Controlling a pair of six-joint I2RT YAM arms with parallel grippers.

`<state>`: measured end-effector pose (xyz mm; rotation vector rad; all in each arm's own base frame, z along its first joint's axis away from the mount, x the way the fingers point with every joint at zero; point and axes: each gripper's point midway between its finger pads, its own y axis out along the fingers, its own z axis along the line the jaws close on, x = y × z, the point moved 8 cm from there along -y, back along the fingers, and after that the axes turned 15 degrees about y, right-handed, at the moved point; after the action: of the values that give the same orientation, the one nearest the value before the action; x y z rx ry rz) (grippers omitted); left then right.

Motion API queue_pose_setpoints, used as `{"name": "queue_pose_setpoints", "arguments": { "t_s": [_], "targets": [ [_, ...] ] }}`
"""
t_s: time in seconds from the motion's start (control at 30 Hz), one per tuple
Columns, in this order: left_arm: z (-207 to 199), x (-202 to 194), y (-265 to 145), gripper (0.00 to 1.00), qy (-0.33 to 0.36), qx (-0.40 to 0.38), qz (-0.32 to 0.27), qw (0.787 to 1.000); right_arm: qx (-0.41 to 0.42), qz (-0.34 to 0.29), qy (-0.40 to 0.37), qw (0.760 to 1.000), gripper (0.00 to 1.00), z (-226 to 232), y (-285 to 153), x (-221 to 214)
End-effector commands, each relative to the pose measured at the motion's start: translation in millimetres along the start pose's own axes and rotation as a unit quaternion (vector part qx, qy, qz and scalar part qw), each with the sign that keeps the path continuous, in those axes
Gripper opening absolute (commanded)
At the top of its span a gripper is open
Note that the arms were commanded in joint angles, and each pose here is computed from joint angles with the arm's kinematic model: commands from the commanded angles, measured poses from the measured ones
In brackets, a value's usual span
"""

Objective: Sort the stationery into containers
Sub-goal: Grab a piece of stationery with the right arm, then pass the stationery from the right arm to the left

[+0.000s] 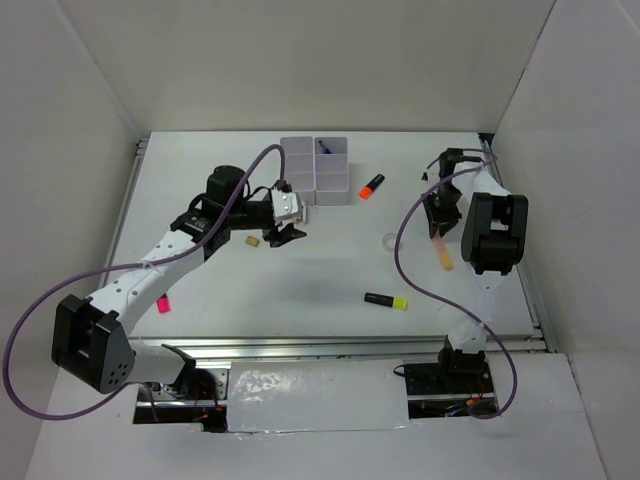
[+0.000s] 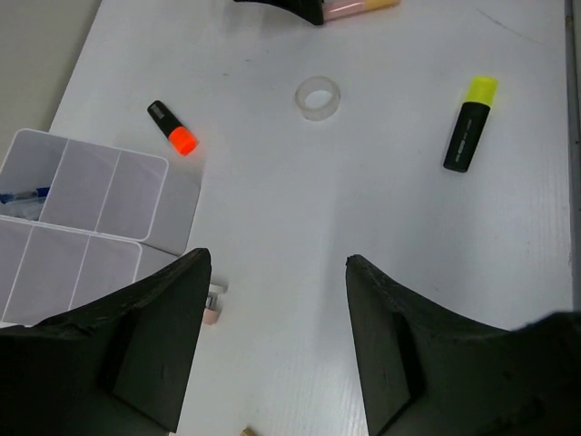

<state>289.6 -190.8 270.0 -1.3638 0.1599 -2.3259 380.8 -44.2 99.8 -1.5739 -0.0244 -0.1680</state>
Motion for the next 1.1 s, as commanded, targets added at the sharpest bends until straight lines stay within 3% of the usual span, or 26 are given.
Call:
{"name": "queue_pose_setpoints", "arguments": {
  "t_s": [0.0, 0.13, 0.23, 0.4, 0.5, 0.67, 0.93, 1.07],
  "targets": [
    [-5.0, 12.1, -4.3, 0.73, 0.103, -0.009, -0.028, 0.994, 0.135, 0.006, 0.031, 0.990, 0.00, 32.1, -43.1, 7.8],
    [-33.2, 10.9, 8.9, 0.73, 0.240, -0.030, -0.038, 0.970, 0.232, -0.002, 0.057, 0.971, 0.00, 81.8, -92.5, 8.5],
    [-39.9, 19.3, 25.5, 0.74, 0.330, -0.030, -0.053, 0.942, 0.299, 0.046, 0.064, 0.951, 0.00, 130.2, -107.6, -7.9],
    [-46.6, 25.6, 57.3, 0.74, 0.437, -0.054, -0.075, 0.895, 0.298, 0.112, 0.072, 0.945, 0.00, 182.9, -111.5, -34.3],
    [-53.7, 28.5, 73.7, 0.75, 0.488, -0.073, -0.090, 0.865, 0.288, 0.119, 0.067, 0.948, 0.00, 209.2, -116.1, -47.1],
    [-64.7, 27.4, 91.3, 0.75, 0.536, -0.122, -0.104, 0.829, 0.287, 0.124, 0.054, 0.948, 0.00, 234.8, -127.3, -67.3],
    [-79.4, 20.4, 101.9, 0.71, 0.550, -0.183, -0.096, 0.810, 0.296, 0.126, 0.036, 0.946, 0.00, 245.9, -136.8, -79.3],
    [-84.6, 19.4, 103.9, 0.57, 0.555, -0.205, -0.091, 0.801, 0.300, 0.126, 0.031, 0.945, 0.00, 248.5, -137.8, -80.1]
  ]
}}
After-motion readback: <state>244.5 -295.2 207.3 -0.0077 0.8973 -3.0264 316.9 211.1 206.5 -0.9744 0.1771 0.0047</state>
